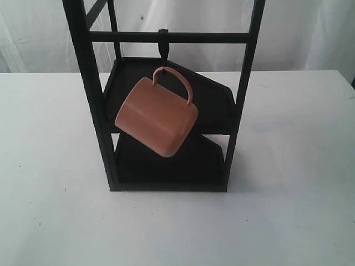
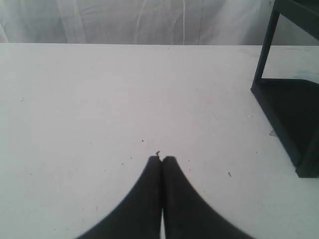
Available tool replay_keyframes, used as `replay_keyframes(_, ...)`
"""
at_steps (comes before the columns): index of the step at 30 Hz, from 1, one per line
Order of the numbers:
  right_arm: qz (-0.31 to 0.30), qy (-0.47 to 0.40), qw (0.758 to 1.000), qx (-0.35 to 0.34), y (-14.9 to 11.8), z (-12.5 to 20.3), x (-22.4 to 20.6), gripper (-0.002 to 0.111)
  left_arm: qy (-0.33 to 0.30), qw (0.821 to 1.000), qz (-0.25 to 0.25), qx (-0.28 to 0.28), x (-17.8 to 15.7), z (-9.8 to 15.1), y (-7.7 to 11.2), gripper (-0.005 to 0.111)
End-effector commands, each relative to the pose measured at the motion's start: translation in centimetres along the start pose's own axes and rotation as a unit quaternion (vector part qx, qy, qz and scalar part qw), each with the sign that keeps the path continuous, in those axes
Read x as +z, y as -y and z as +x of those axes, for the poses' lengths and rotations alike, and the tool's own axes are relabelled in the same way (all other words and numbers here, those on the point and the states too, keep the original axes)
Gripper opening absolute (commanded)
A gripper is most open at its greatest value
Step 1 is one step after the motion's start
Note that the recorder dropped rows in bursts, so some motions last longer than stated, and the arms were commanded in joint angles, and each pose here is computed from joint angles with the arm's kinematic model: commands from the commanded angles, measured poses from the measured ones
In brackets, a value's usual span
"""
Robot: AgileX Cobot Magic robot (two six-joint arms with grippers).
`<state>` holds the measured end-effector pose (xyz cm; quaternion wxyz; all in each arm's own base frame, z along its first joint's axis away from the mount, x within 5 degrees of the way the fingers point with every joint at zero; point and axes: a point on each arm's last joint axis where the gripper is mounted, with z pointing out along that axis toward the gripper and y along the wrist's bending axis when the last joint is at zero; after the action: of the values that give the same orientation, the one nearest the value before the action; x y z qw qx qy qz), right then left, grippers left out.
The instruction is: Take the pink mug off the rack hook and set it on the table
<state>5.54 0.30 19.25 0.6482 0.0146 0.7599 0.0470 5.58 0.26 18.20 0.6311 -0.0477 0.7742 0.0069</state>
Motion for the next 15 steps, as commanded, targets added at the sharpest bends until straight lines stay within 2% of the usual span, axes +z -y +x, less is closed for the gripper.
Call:
replay_keyframes(1,0.001,0.002,1.0,0.0,0.0,0.1,0.0,0.0,-0.001,1.0,-0.001,-0.003,0.0,0.2,0.0,0.0)
replay_keyframes(3,0.001,0.006,1.0,0.0,0.0,0.0,0.0,0.0,-0.001,1.0,-0.001,-0.003,0.0,0.2,0.0,0.0)
replay_keyframes(5,-0.004,0.061,0.998,0.001,-0.1,-1.0,-0.1,0.0,-0.001,1.0,-0.001,-0.003,0.0,0.2,0.0,0.0)
replay_keyframes(7,-0.014,0.131,0.991,0.031,-0.2,-2.2,-0.3,0.0,-0.001,1.0,-0.001,-0.003,0.0,0.2,0.0,0.0)
replay_keyframes(9,-0.033,0.191,0.977,0.095,-0.3,-3.3,-0.7,0.0,-0.001,1.0,-0.001,-0.003,0.0,0.2,0.0,0.0)
replay_keyframes(15,-0.084,0.277,0.936,0.202,-0.4,-4.9,-1.5,0.0,-0.001,1.0,-0.001,-0.003,0.0,0.2,0.0,0.0)
